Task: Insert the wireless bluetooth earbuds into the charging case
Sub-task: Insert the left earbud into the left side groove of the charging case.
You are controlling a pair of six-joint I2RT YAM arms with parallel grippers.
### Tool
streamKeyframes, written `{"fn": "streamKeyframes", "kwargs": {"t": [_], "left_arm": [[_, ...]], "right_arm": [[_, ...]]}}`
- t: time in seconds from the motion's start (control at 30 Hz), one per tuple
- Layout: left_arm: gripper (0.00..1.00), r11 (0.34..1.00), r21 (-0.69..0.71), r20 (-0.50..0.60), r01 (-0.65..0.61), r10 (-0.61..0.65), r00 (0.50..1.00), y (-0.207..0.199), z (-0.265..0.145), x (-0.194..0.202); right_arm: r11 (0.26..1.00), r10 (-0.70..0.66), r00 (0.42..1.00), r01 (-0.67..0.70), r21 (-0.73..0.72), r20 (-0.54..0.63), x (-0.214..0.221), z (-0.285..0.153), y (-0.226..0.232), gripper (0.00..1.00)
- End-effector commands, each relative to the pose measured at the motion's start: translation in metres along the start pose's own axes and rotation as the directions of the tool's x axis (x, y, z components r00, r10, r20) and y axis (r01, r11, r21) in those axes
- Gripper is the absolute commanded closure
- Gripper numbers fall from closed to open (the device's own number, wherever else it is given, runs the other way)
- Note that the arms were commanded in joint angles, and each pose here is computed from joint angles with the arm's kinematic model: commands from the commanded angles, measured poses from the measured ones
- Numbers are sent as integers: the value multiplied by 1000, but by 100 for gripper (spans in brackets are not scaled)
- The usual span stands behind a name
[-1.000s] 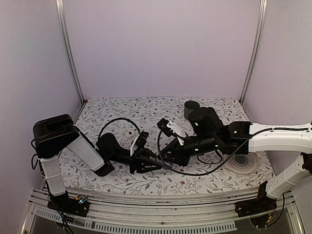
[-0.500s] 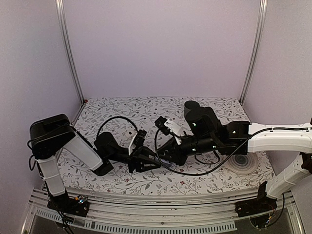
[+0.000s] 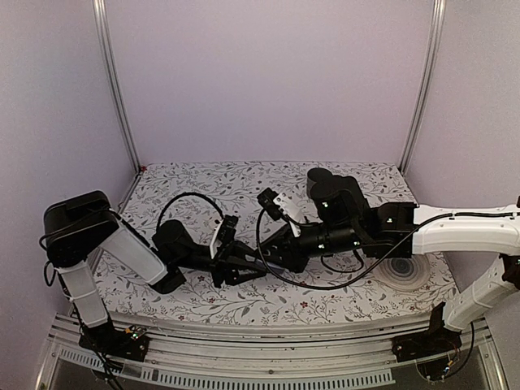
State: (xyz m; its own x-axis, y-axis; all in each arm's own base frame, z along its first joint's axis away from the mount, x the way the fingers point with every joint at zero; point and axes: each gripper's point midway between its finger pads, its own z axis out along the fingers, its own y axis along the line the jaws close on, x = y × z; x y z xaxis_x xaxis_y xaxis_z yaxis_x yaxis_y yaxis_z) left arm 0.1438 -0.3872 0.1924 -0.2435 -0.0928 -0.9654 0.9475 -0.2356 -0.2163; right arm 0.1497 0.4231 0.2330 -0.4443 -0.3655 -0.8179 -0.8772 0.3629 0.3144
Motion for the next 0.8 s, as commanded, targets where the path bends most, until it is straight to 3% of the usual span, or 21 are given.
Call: {"fn": "streamKeyframes", "kwargs": {"t": [0.0, 0.43, 0.77], "left_arm": [[100, 984, 13, 135, -180, 177, 975, -17, -2, -40], [100, 977, -27, 141, -213, 215, 966, -17, -5, -47], [100, 977, -23, 133, -213, 214, 968, -17, -4, -47]], "right_arm": [[999, 13, 1000, -13, -40, -11, 2, 6, 10, 98], [1000, 18, 998, -17, 11, -57, 20, 1, 0, 97], [1000, 16, 998, -16, 3, -65, 21, 1, 1, 86]]}}
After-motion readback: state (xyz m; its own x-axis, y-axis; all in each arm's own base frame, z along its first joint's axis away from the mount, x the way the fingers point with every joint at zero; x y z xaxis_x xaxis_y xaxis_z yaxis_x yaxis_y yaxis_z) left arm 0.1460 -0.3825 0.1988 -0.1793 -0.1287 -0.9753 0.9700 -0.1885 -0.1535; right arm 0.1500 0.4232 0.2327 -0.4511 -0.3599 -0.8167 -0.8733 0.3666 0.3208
